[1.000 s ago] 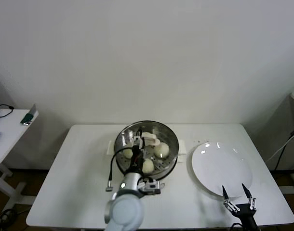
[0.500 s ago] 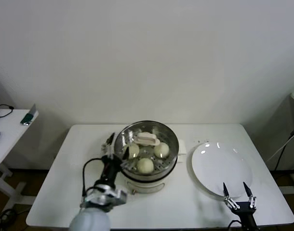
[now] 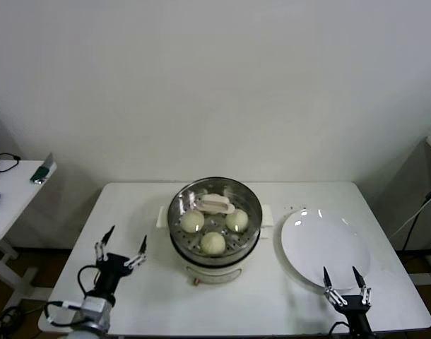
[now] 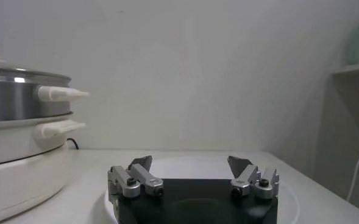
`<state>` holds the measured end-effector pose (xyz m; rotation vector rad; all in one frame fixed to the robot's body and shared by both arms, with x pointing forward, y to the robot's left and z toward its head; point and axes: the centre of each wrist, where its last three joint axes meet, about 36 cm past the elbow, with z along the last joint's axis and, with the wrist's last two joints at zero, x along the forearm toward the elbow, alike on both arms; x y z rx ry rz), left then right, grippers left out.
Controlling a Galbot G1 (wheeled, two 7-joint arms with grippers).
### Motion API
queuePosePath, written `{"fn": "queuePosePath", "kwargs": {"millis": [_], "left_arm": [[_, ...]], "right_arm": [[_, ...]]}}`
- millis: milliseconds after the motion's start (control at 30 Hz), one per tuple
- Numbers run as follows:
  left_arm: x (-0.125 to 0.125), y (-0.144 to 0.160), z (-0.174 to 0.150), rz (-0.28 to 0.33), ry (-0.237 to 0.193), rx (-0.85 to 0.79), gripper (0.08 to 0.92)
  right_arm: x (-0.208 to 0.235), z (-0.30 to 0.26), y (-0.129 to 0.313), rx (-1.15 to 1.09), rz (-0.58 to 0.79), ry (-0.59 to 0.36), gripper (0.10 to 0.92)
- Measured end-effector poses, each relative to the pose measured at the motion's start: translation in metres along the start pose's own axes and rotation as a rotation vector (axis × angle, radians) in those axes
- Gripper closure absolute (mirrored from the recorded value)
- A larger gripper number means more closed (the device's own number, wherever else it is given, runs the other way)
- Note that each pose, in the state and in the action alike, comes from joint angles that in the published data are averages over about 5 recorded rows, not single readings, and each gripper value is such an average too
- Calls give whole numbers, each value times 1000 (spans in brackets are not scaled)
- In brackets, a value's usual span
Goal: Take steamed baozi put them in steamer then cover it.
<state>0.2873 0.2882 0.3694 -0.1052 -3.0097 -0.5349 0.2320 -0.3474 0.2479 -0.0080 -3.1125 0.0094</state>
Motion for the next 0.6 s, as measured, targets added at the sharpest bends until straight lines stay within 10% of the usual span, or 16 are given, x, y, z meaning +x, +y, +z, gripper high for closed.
{"fn": "queuePosePath", "kwargs": {"millis": [600], "left_arm": [[22,7,72,-55,25,218,177]], "right_arm": [[-2,2,2,-8,-1,5,200]]}}
